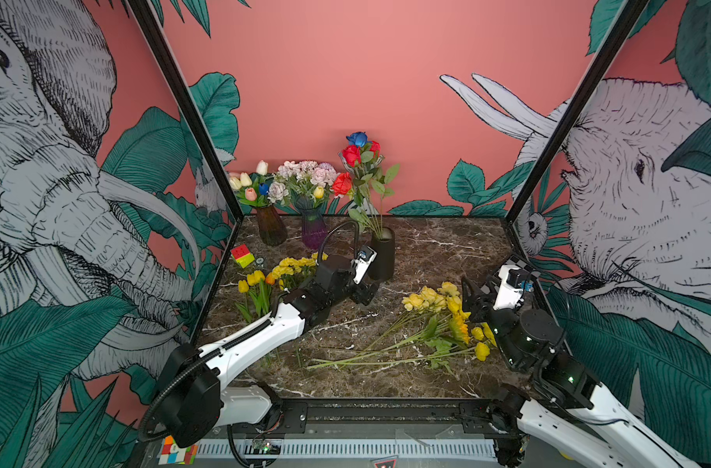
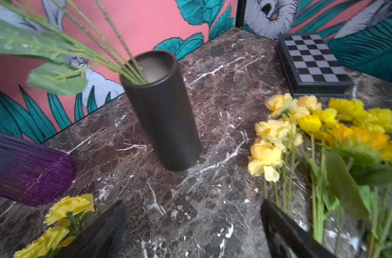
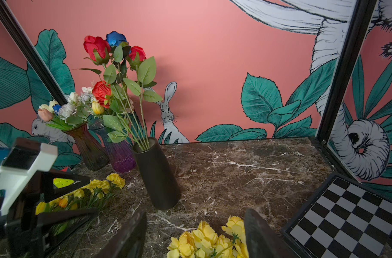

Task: Pick out yellow flowers from the vase
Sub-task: Place the flower at the center of the board, then move the vase to the center of the board.

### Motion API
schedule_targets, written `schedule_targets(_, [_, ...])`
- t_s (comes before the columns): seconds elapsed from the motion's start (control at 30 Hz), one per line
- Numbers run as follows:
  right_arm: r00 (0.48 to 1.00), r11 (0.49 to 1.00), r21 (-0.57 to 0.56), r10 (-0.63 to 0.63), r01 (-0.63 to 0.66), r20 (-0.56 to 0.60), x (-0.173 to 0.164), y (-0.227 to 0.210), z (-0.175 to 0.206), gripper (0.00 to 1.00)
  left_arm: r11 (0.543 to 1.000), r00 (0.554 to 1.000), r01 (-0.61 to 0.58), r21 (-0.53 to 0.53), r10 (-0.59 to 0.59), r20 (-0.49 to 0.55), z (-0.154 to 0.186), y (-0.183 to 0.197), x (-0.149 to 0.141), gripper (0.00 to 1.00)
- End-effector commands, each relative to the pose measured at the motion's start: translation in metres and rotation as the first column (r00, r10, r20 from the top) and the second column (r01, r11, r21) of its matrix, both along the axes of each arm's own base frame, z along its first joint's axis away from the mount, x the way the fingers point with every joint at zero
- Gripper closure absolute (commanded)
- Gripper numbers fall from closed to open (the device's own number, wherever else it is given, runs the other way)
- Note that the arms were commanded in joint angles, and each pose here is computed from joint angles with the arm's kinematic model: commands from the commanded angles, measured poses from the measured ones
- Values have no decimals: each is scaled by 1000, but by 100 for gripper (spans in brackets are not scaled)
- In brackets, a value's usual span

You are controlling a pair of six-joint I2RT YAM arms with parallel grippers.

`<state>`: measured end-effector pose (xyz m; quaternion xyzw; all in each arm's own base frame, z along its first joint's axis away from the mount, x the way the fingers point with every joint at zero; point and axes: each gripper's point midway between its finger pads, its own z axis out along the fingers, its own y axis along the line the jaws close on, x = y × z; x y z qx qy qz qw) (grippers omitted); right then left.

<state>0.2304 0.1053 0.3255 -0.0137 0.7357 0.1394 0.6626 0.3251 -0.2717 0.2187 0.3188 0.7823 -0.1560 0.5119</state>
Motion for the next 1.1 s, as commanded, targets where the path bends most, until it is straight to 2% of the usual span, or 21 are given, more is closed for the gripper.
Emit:
schedule_targets(0.0, [1000, 999, 42, 17, -17, 19, -1, 4, 7, 31, 987, 997, -42, -157, 51, 54, 28, -6, 31, 1])
schedule_targets(0.2, [1000, 1000, 23, 12, -12, -5, 0, 4, -7, 25, 974, 996, -72, -214, 83, 44, 33, -24, 72, 1])
schedule_targets(0.37, [999, 1000, 17, 22, -22, -29, 1, 7, -19, 20, 969, 997, -60, -241, 70, 33, 35, -42, 93, 1])
schedule_targets(0.6, [995, 997, 16, 70, -69, -70, 5, 22, -33, 17, 963, 997, -76, -260, 78, -5, 30, -58, 114, 1])
schedule_targets(0.97, [994, 997, 24, 77, -75, -79, 5, 24, -41, 16, 961, 991, -127, -246, 111, -79, 5, -70, 137, 1])
schedule_targets(1.07, [994, 997, 22, 72, -70, -80, 5, 23, -42, 16, 961, 990, -133, -242, 116, -85, 0, -73, 141, 5])
